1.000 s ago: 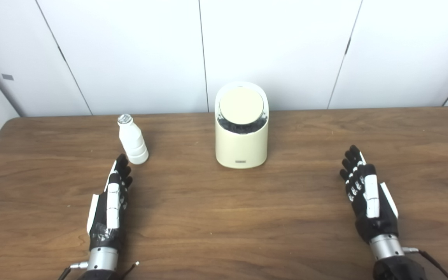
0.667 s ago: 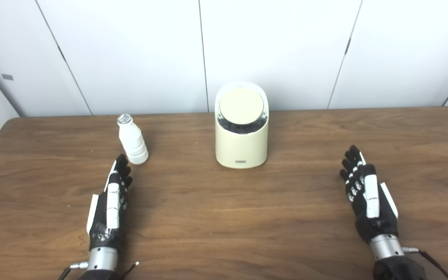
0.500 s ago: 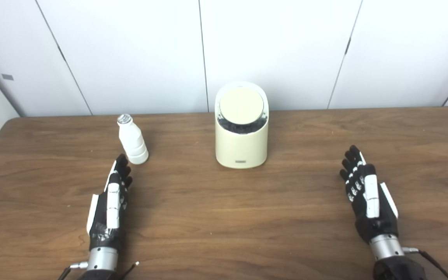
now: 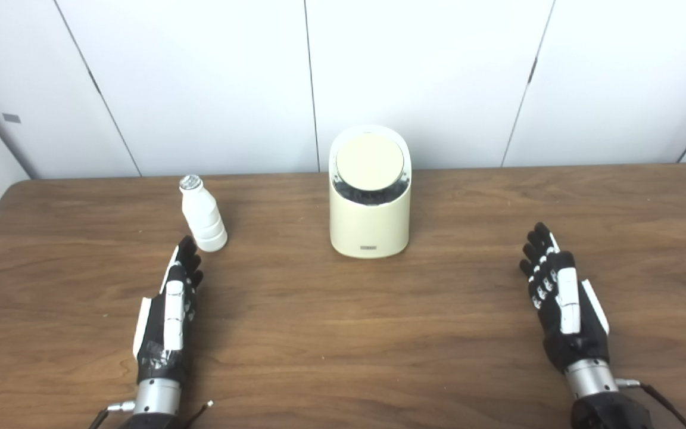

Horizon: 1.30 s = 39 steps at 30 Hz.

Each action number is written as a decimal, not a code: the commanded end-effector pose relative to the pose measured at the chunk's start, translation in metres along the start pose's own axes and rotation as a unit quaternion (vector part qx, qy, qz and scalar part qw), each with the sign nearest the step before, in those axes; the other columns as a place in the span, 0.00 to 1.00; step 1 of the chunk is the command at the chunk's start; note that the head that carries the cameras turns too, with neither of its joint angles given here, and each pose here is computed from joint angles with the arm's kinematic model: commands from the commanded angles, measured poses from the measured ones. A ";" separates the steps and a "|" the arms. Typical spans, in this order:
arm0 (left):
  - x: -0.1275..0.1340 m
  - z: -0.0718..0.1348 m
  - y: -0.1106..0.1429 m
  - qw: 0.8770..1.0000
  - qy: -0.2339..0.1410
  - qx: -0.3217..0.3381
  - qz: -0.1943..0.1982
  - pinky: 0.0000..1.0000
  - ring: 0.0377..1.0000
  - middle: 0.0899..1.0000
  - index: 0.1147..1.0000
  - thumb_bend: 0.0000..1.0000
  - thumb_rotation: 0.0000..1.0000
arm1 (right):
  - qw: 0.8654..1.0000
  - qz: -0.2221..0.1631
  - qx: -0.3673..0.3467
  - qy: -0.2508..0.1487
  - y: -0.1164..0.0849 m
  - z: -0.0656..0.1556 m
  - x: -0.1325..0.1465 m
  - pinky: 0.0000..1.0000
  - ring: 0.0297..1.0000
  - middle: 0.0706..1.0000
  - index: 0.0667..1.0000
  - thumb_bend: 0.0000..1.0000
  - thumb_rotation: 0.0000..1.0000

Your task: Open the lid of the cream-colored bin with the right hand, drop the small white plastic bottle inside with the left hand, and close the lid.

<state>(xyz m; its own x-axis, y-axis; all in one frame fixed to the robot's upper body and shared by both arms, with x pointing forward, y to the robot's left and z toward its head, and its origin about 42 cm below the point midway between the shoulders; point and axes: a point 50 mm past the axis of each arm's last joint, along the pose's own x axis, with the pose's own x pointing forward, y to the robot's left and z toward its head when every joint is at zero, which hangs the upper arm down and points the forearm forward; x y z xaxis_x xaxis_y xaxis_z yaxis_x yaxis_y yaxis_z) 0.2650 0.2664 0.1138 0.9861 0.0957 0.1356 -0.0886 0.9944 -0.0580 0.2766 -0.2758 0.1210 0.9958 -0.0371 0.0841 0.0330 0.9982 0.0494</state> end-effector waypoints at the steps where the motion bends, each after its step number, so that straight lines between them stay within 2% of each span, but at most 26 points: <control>1: 0.000 -0.005 0.002 1.000 0.005 -0.001 -0.002 1.00 1.00 1.00 1.00 0.51 0.98 | 0.999 0.000 -0.002 -0.032 0.002 0.015 0.008 1.00 0.99 0.99 0.97 0.64 1.00; 6: 0.001 -0.005 0.003 1.000 0.004 0.002 -0.001 1.00 1.00 1.00 1.00 0.52 0.97 | 0.999 0.003 -0.008 -0.039 0.001 0.020 0.016 1.00 0.99 0.99 0.98 0.66 0.96; 11: -0.001 -0.005 0.003 1.000 0.005 0.000 -0.002 1.00 1.00 1.00 1.00 0.52 0.97 | 0.998 0.016 -0.020 -0.053 0.005 0.032 0.028 1.00 1.00 0.99 0.98 0.70 0.86; 17: -0.003 -0.005 0.002 1.000 0.003 0.005 -0.001 1.00 1.00 1.00 1.00 0.52 0.97 | 0.994 0.042 -0.076 -0.059 0.017 0.065 0.054 0.99 0.99 0.99 0.98 0.76 0.86; 19: -0.003 -0.006 0.001 1.000 0.003 0.003 -0.003 1.00 1.00 1.00 1.00 0.52 0.97 | 0.992 0.050 -0.093 -0.064 0.025 0.082 0.066 0.99 0.98 0.98 0.97 0.78 0.84; 23: -0.004 -0.005 -0.001 1.000 0.003 0.002 -0.005 1.00 1.00 1.00 1.00 0.52 0.98 | 0.988 0.065 -0.120 -0.068 0.034 0.102 0.079 1.00 0.98 0.98 0.97 0.79 0.83; 26: -0.005 -0.006 -0.002 1.000 0.003 0.001 -0.005 1.00 1.00 1.00 1.00 0.52 0.98 | 0.976 0.077 -0.185 -0.081 0.046 0.119 0.097 0.99 0.99 0.99 0.98 0.73 0.83; 30: -0.005 -0.006 -0.004 1.000 0.001 -0.001 -0.006 1.00 1.00 1.00 1.00 0.50 0.98 | 0.954 0.075 -0.274 -0.092 0.061 0.138 0.116 0.90 0.96 0.98 0.98 0.73 0.88; 39: -0.006 -0.006 -0.008 1.000 -0.002 -0.004 -0.006 1.00 1.00 1.00 1.00 0.50 0.98 | 0.930 0.088 -0.343 -0.101 0.092 0.170 0.152 0.84 0.94 0.99 1.00 0.76 0.77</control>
<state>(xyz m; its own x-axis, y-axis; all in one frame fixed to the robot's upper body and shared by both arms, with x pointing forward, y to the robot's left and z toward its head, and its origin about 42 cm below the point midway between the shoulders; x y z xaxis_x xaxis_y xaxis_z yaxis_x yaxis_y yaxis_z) 0.2643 0.2630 0.1143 0.9863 0.0869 0.1400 -0.0804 0.9954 -0.0516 0.4097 -0.2010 0.2828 0.9716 0.1801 0.1537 -0.0524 0.7966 -0.6022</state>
